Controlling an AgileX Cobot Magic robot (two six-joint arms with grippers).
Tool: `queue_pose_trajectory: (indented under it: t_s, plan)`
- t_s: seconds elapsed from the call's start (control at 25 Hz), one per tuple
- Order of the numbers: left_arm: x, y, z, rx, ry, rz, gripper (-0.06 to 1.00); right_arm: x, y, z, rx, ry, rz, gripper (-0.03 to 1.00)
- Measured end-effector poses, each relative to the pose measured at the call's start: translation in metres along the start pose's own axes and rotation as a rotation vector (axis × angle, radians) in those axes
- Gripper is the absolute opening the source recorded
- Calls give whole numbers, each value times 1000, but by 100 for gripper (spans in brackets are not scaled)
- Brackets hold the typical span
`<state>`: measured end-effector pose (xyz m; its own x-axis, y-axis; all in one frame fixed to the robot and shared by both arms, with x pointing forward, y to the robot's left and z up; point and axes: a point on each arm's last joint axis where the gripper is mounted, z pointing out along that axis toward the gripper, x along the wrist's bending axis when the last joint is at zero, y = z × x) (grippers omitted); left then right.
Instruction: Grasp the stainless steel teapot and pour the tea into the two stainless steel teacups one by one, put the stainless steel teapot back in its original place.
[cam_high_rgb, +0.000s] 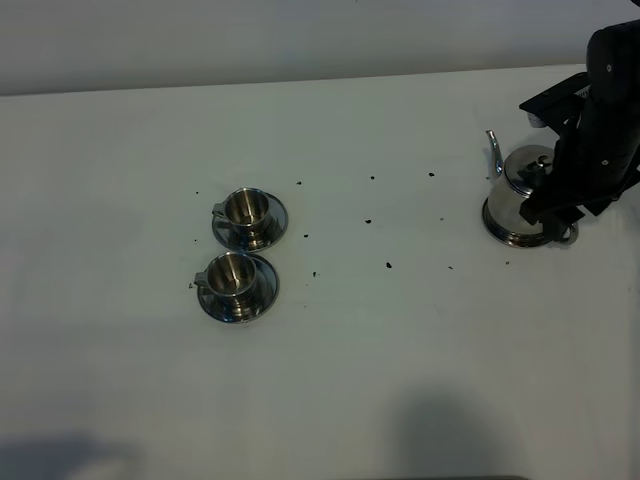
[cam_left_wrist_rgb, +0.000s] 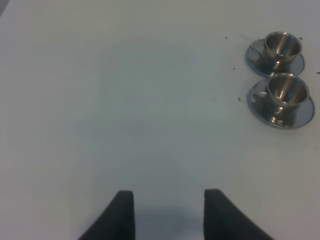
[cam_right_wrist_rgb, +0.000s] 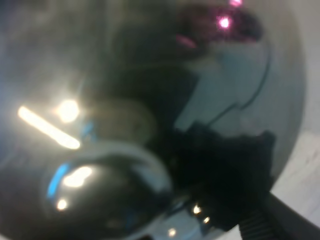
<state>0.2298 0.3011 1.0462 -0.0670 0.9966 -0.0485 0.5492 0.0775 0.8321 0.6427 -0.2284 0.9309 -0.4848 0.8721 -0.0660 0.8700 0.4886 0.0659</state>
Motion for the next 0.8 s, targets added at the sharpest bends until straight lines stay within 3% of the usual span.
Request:
queue_pose_trajectory:
  t_s: [0.48,0.8]
  plan:
    - [0,0,0,0,0,0,36,-1,2,0,-29,-3,4,53]
    - [0,0,0,0,0,0,36,-1,2,0,-29,-3,4,41]
